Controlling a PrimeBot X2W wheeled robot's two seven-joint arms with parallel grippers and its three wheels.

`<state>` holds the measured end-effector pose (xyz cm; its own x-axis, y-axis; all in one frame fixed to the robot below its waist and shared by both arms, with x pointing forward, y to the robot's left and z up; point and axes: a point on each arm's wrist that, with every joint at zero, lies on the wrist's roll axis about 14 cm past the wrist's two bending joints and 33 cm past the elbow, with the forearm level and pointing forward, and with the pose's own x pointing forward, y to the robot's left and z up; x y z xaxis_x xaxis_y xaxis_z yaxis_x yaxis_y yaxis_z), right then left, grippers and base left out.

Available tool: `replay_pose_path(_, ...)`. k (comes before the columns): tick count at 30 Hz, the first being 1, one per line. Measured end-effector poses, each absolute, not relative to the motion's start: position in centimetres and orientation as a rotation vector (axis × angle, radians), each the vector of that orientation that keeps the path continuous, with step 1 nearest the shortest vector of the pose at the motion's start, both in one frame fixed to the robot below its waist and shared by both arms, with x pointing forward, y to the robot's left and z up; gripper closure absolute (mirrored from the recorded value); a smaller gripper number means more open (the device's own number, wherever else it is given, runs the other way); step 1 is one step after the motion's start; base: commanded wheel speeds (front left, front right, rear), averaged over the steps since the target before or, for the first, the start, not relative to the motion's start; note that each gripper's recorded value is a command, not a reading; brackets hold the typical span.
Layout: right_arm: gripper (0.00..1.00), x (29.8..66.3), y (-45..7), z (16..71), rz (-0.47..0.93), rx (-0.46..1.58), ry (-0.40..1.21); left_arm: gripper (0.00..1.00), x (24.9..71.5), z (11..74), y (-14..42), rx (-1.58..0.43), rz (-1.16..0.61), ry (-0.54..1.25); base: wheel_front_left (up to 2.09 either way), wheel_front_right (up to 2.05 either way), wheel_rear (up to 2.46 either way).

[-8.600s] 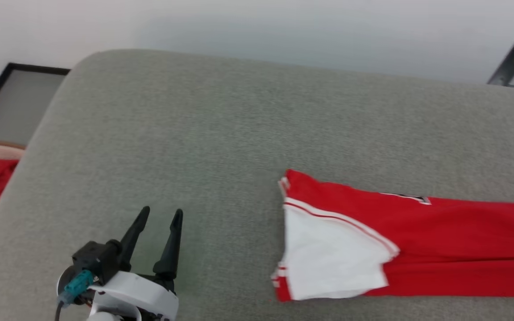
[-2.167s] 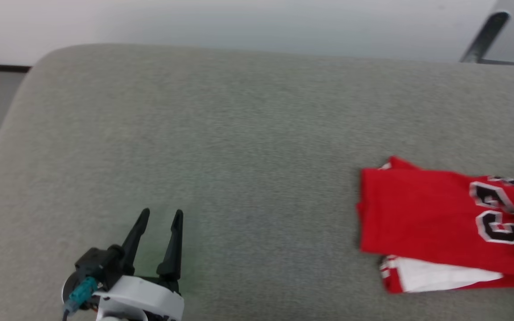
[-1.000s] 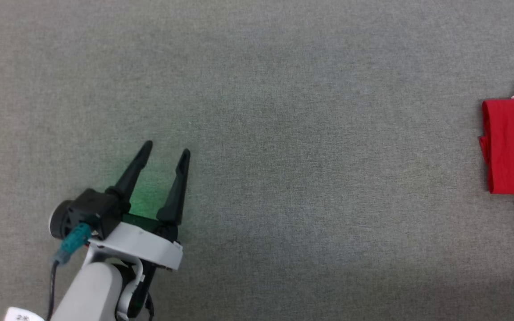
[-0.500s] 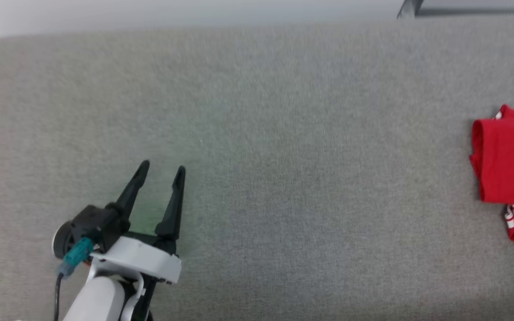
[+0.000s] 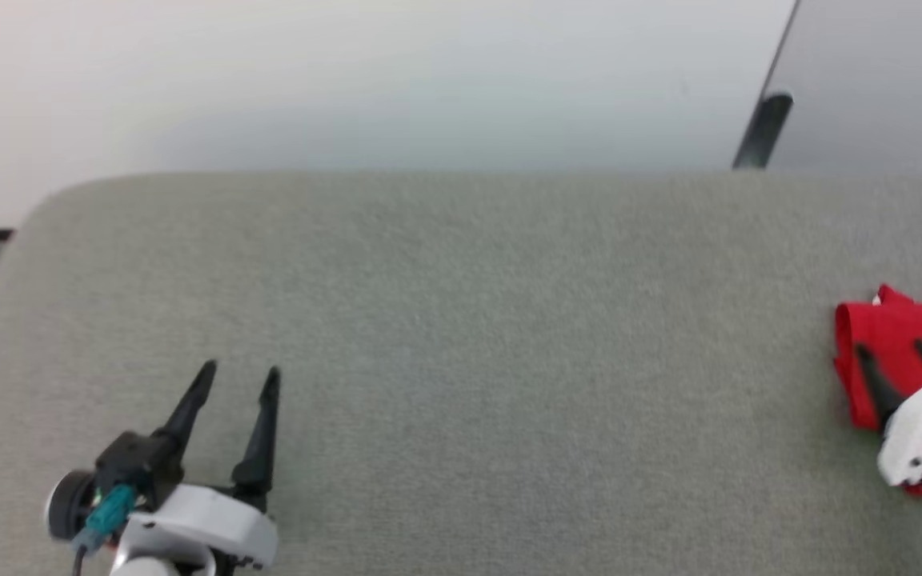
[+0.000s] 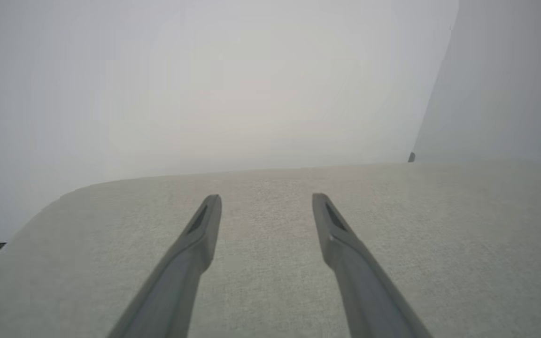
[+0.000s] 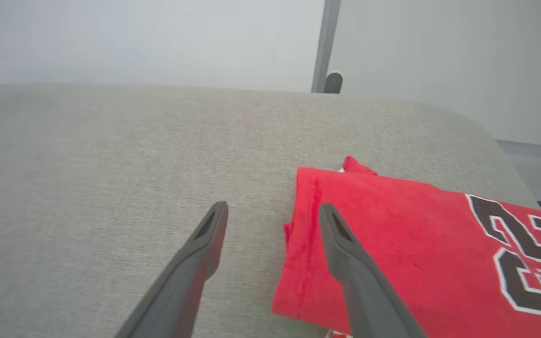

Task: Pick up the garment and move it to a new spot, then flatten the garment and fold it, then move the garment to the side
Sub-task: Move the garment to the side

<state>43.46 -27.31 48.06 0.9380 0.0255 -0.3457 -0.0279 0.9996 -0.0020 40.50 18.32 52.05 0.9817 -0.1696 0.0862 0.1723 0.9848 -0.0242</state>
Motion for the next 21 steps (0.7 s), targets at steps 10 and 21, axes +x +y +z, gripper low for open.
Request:
replay_pose_path(10, 0.0, 42.0, -21.7, 51.6, 0.132, 0.085, 0.17, 0.0, 36.1, 53.0, 22.3, 0.023, -0.068, -0.102, 0.0, 0.0, 0.0)
replay_pose_path(21, 0.0, 38.6, -22.1, 52.5, 0.099, 0.107, 0.125, 0.0, 32.8, 52.8, 24.0, 0.015, -0.004, -0.098, 0.0, 0.0, 0.0)
